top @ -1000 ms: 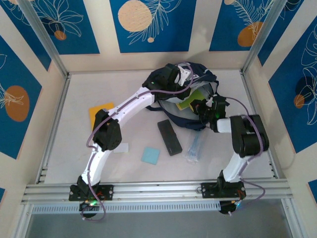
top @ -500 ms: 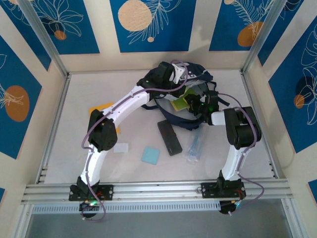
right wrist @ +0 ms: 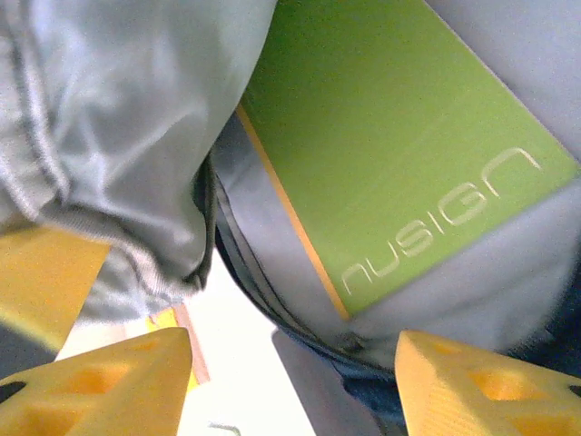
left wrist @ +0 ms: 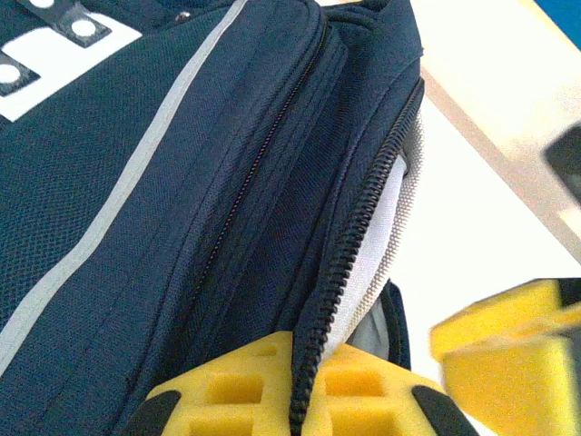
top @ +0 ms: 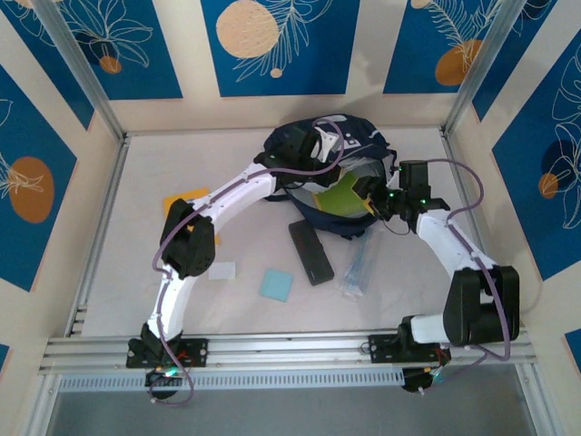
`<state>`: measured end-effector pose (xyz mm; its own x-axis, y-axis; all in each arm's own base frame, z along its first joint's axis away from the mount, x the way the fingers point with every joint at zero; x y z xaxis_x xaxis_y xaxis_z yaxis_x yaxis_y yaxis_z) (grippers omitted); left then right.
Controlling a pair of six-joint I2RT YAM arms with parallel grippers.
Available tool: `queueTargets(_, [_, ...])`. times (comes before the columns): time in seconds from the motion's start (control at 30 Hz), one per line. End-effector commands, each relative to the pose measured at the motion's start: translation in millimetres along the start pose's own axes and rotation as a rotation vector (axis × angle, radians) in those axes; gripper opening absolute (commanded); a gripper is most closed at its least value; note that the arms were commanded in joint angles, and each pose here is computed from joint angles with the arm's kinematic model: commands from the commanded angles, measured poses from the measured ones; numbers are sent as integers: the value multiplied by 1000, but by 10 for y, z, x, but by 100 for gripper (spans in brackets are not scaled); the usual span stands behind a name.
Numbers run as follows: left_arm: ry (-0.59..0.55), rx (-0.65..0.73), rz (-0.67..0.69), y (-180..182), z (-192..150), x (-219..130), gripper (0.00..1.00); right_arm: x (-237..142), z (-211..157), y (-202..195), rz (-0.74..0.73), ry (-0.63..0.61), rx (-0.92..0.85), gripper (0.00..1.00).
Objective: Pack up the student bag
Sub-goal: Place the book in the student bag, then close the student bag at the top-center of the table.
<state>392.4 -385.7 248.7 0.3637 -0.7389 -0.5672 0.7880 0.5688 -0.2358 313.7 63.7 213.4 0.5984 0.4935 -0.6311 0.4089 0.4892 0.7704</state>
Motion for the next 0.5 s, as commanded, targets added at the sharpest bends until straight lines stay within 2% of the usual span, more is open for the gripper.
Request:
queueTargets(0.0, [-134, 16, -34, -148, 307, -276, 0, -175, -162, -160, -151, 43, -57, 61])
queueTargets(0.2, [-148, -6, -65, -193, 332, -319, 0, 12, -151, -221, -128, 71, -16, 52])
queueTargets(0.3, [-161, -2, -78, -217, 358, -361, 0, 173, -131, -188, -111, 101, -7, 42])
queueTargets(0.33, [-154, -1, -76, -215, 351, -363, 6, 210, -140, -157, -99, 107, -14, 42])
queueTargets(0.4, [-129, -2, -50, -198, 318, -376, 40, 242, -177, -89, -81, 115, -46, 42])
queueTargets(0.43, [-116, -4, -35, -189, 296, -387, 53, 245, -207, -52, -80, 120, -71, 42])
queueTargets(0.47, [-107, -8, -22, -175, 278, -408, 60, 244, -238, -17, -83, 125, -93, 43])
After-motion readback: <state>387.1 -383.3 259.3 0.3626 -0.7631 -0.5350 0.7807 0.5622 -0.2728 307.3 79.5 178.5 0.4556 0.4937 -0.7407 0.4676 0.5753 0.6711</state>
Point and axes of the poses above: each hand's point on the last joint's axis, 136 mm out from that joint toward the fingers, its own x axis out along the fingers, its own y axis along the line the jaws close on, z = x × y, the point moved 8 cm from there along -x, back along the fingers, and after that the axes turned 12 degrees about x, right-handed, at the moved point
